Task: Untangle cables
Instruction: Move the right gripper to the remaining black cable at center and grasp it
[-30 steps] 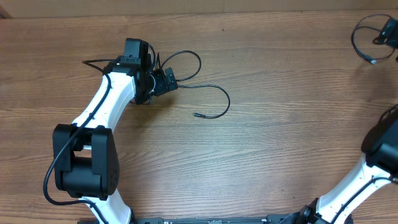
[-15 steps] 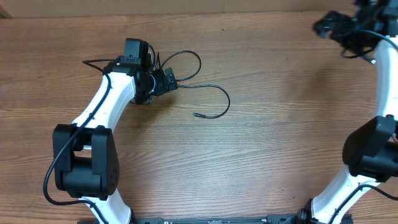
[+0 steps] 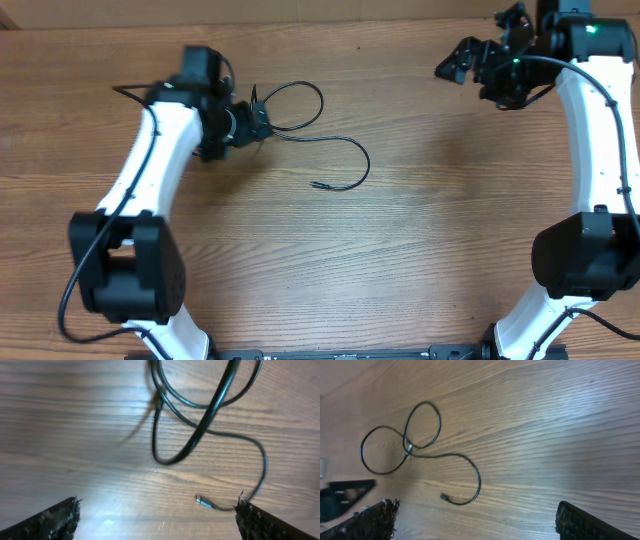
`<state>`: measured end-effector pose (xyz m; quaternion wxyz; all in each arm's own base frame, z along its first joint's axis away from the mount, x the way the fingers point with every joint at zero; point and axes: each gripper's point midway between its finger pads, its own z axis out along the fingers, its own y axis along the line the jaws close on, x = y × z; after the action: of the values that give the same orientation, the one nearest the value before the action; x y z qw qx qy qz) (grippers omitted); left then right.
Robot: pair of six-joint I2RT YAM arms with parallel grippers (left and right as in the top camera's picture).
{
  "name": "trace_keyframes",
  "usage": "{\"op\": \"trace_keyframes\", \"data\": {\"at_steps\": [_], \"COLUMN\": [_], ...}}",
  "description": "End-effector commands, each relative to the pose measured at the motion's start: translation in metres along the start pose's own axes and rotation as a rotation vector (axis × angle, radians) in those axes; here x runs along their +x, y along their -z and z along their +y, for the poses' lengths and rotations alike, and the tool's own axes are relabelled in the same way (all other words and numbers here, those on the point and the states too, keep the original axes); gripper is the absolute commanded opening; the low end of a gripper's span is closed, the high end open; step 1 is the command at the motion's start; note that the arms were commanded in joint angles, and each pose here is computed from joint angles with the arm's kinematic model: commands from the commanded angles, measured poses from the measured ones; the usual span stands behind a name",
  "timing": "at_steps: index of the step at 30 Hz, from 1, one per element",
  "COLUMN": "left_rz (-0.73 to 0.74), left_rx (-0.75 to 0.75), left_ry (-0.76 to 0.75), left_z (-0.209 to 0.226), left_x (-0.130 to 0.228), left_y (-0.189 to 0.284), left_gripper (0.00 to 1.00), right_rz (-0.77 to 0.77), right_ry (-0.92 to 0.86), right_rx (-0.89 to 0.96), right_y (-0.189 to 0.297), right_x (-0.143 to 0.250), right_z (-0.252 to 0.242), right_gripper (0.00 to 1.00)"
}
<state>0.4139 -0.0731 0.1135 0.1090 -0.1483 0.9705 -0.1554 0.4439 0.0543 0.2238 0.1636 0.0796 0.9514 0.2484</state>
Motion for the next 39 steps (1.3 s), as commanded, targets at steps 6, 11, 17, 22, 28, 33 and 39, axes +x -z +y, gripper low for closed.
{"op": "trace_keyframes", "data": {"at_steps": [6,11,17,22,28,33,39], "left_rz": [-0.408,-0.601,-0.722,-0.742,-0.702,-0.699,-0.695], "left_rx": [-0.016,-0.046,-0.159,-0.162,-0.183,-0.185,-0.187], "left_ry": [-0.105,-0.065,0.127,0.146,0.147,0.148,0.148], "left_z": [-0.014,-0.001,0.044,0.055,0.059,0.059,0.06], "left_x": [-0.005,0.031,0.083,0.115,0.121,0.122,0.122], "left_y": [0.201,0.277,0.325,0.34,0.333,0.333,0.332], "left_gripper": [1.0,1.0,1.0,0.99,1.0,1.0,1.0], "right_rz": [0.035,0.107,0.202,0.245,0.127,-0.001,-0.124], "right_ry": [0.195,0.298,0.434,0.762,0.956,0.991,0.987], "right_rx": [-0.083,-0.121,-0.15,-0.198,0.059,0.144,0.146], "right_y": [-0.026,-0.067,-0.132,-0.19,-0.252,-0.277,-0.296], "right_x": [0.025,0.05,0.092,0.138,0.142,0.125,0.101], "right_z": [0.084,0.125,0.168,0.204,0.201,0.206,0.214], "right_gripper": [1.0,1.0,1.0,1.0,1.0,1.0,1.0]}}
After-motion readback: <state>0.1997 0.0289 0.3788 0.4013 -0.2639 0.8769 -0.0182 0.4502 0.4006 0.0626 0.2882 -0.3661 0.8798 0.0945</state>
